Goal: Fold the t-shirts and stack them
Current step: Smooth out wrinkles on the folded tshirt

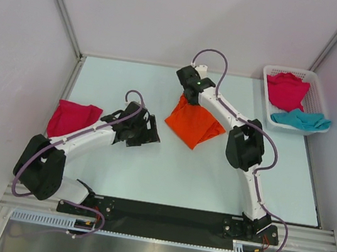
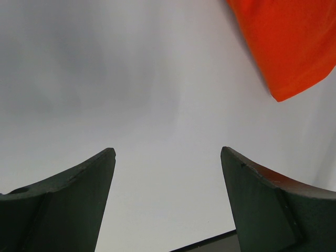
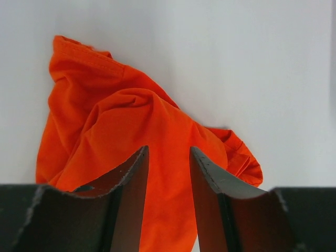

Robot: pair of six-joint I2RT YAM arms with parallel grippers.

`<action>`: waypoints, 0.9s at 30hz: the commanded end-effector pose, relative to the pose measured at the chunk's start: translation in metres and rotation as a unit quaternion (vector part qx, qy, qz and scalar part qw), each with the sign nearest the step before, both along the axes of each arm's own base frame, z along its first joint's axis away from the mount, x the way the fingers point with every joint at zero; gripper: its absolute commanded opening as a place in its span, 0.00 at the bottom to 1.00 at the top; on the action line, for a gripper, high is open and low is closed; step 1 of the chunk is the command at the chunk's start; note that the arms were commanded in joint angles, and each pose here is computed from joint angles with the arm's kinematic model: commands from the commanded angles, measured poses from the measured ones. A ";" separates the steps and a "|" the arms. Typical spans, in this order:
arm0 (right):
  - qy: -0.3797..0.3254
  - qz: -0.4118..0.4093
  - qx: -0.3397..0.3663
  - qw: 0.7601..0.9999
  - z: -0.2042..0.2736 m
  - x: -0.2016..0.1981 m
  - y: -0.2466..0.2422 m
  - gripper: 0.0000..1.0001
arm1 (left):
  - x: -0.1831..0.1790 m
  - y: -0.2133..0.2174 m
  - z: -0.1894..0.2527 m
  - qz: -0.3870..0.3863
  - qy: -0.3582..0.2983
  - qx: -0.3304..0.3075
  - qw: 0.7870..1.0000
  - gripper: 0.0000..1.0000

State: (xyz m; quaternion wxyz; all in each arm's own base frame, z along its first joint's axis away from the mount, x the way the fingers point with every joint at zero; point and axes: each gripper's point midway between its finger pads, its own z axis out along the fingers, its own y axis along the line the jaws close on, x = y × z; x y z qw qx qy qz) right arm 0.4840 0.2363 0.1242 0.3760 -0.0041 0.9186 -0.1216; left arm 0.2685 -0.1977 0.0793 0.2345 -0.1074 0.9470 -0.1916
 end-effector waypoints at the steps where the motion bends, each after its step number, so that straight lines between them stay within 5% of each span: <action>1: 0.013 -0.021 -0.010 1.000 -0.033 0.003 -0.007 0.42 | 0.003 -0.002 0.008 0.000 -0.017 -0.006 1.000 0.87; 27: -0.013 -0.052 -0.047 0.997 -0.023 0.048 -0.047 0.41 | 0.001 0.001 0.003 -0.002 -0.013 0.005 1.000 0.87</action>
